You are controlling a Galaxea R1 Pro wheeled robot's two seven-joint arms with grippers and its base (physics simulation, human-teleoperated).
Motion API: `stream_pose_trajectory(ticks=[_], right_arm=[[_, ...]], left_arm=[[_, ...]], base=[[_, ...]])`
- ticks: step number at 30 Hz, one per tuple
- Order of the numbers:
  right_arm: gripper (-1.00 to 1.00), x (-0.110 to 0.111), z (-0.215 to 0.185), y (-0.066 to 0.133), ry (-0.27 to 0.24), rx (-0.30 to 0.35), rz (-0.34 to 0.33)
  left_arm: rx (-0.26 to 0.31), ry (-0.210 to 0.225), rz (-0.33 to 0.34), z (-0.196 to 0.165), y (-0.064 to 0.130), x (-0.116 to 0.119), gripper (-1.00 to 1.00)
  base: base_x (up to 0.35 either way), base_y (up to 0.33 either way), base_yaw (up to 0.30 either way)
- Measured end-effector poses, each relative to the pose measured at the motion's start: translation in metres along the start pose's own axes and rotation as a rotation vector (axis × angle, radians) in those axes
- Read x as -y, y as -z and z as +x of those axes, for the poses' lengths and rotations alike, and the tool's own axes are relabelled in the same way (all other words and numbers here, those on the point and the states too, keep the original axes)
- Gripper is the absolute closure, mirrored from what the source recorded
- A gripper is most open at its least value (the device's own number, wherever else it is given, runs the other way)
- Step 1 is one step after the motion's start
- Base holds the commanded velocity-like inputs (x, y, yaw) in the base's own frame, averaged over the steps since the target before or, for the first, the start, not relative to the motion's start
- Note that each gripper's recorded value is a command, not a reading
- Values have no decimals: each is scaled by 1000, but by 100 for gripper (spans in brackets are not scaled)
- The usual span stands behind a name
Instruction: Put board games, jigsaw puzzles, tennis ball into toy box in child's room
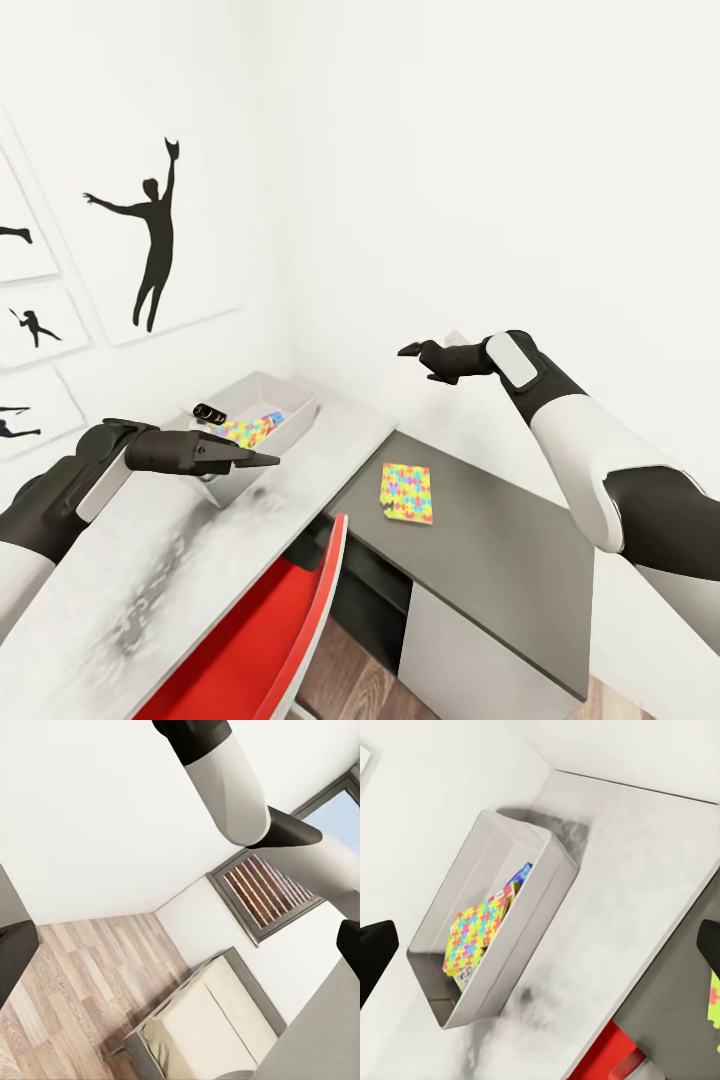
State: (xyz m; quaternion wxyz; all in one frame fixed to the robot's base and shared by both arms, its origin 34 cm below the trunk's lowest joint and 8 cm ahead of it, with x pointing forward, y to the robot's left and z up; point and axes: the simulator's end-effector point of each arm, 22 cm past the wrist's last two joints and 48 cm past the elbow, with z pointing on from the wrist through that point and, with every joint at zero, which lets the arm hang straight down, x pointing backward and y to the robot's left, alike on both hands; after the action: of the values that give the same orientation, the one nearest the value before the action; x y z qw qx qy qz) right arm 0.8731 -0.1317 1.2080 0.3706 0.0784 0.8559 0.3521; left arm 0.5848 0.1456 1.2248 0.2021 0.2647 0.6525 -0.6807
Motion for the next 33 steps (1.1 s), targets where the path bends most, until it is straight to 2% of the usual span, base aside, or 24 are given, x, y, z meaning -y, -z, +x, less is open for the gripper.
stream_pose_trajectory(ticks=[33], right_arm=[[-100,-28,-15,28,29,40,-21]], left_arm=[[-5,-51,-3,-4,-2,27,-100]], base=[[0,0,0]])
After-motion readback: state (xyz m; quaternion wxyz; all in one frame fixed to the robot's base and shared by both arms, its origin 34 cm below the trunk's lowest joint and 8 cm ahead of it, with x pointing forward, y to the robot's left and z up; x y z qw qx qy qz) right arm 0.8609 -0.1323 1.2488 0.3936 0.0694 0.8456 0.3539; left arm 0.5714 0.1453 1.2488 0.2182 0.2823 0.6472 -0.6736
